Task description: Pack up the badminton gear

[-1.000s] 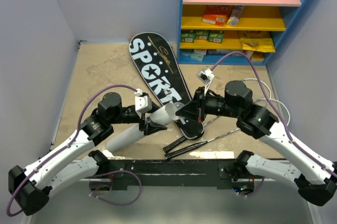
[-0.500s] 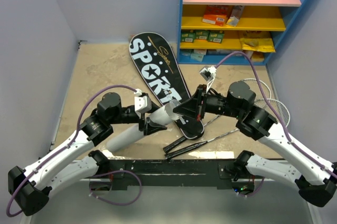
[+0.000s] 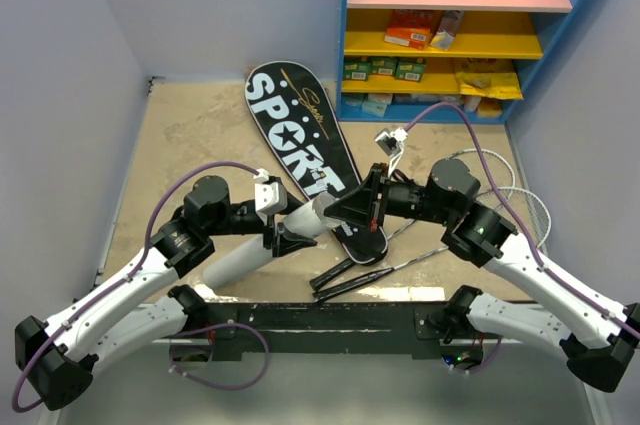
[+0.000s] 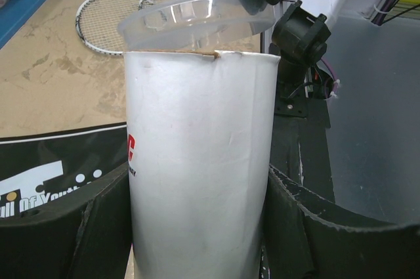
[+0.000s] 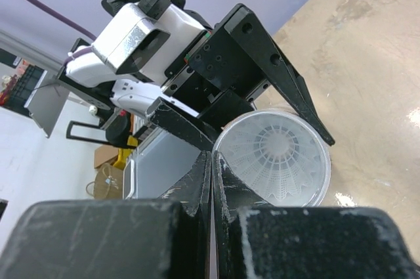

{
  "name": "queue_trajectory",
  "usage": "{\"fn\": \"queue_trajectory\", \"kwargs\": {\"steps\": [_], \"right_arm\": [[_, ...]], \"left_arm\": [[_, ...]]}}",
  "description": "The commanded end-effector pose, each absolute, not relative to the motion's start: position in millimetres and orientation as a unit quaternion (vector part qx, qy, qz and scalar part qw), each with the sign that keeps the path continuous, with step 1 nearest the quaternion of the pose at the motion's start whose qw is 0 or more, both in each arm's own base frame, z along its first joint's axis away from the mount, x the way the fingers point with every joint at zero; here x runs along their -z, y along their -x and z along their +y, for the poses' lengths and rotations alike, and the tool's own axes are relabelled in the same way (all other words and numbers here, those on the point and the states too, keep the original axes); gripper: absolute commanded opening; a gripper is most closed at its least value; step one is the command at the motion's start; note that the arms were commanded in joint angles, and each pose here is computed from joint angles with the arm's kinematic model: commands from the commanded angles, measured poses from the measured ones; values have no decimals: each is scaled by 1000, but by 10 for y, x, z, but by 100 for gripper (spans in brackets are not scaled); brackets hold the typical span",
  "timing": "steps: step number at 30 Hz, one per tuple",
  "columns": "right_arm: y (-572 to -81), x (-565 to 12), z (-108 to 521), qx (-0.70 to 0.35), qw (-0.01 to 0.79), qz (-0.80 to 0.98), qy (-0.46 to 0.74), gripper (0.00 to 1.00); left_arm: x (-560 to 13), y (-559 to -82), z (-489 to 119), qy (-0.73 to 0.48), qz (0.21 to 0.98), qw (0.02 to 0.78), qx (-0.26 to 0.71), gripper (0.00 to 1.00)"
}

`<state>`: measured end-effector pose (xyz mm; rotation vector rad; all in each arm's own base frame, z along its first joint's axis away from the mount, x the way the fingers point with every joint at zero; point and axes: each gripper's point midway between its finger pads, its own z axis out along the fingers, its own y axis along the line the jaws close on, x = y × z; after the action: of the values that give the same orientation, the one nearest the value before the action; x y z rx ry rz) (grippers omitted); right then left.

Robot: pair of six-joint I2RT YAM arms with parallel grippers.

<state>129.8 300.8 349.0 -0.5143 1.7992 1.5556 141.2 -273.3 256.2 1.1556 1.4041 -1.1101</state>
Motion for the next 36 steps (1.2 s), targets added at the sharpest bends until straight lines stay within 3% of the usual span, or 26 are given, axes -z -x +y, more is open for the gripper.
{"fn": "queue_trajectory", "kwargs": {"steps": [1, 25, 28, 32, 36], "right_arm": [[-1239, -3558, 3037, -619, 344, 675, 206, 0], [-1240, -3358, 3137, -629, 328, 674, 206, 0], [-1221, -3320, 3150, -631, 320, 675, 208, 8], [-1198, -3249, 3165, -634, 310, 677, 206, 30], [-1201, -3158, 3178, -634, 302, 683, 200, 43]], "left_arm": [[-2927, -1415, -2760, -477, 531, 526, 461, 6], [-2912, -1424, -2764, -477, 533, 525, 460, 6], [-2915, -1424, -2765, -477, 533, 526, 460, 6], [-2919, -1421, -2763, -477, 533, 526, 461, 6], [-2931, -1417, -2758, -478, 530, 528, 460, 6]]}}
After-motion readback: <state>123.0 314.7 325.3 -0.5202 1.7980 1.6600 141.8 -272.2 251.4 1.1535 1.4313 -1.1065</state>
